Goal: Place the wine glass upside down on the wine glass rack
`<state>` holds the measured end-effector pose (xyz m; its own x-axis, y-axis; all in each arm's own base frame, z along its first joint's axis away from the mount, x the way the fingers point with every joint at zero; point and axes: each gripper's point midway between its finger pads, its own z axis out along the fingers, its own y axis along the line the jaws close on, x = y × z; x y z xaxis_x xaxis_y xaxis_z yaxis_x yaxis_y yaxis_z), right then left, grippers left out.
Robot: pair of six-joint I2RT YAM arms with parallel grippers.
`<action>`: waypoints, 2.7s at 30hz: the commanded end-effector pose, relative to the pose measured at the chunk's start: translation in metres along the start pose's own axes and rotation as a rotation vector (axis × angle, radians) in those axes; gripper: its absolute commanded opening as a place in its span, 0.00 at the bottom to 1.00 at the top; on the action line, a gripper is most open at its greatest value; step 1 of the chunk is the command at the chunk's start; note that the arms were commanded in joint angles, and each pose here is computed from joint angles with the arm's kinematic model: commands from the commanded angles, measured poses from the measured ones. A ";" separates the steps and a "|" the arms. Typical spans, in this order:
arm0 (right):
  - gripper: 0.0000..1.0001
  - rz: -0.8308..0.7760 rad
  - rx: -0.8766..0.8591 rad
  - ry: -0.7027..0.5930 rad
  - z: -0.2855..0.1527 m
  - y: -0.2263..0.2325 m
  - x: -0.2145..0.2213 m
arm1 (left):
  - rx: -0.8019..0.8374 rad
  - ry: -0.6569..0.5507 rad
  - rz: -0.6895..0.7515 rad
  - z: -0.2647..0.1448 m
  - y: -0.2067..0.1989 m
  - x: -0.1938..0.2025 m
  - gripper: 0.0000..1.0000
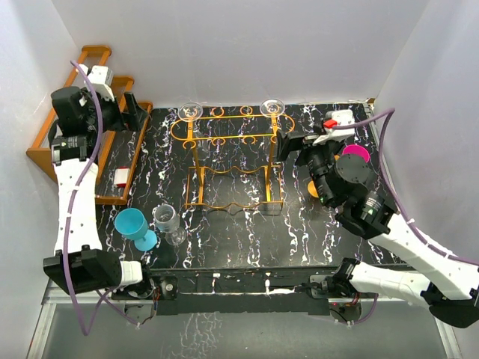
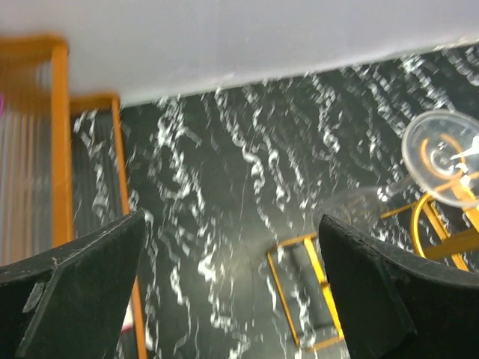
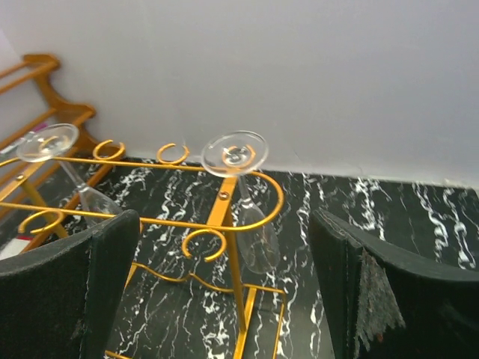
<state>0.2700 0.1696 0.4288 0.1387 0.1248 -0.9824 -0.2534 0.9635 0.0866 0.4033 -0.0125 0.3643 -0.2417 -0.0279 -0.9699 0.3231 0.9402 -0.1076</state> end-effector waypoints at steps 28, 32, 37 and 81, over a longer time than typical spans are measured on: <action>0.99 0.130 -0.295 0.476 -0.064 0.045 0.137 | -0.125 1.047 0.182 -0.205 -0.011 0.181 0.42; 0.99 0.139 -0.311 0.468 -0.064 0.048 0.136 | -0.008 1.072 0.123 -0.198 -0.026 0.202 0.46; 0.99 0.156 -0.310 0.470 -0.067 0.047 0.140 | 0.069 1.122 0.072 -0.188 -0.031 0.223 0.47; 0.98 0.211 -0.281 0.474 -0.072 0.042 0.147 | 0.010 1.079 0.252 -0.173 0.001 0.210 0.54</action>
<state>0.2080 0.2094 0.2631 -0.3983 0.0667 -0.9149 -0.4803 0.8345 0.2699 0.1945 0.0318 0.1910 -0.8513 0.4402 -0.2855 0.4573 0.8893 0.0074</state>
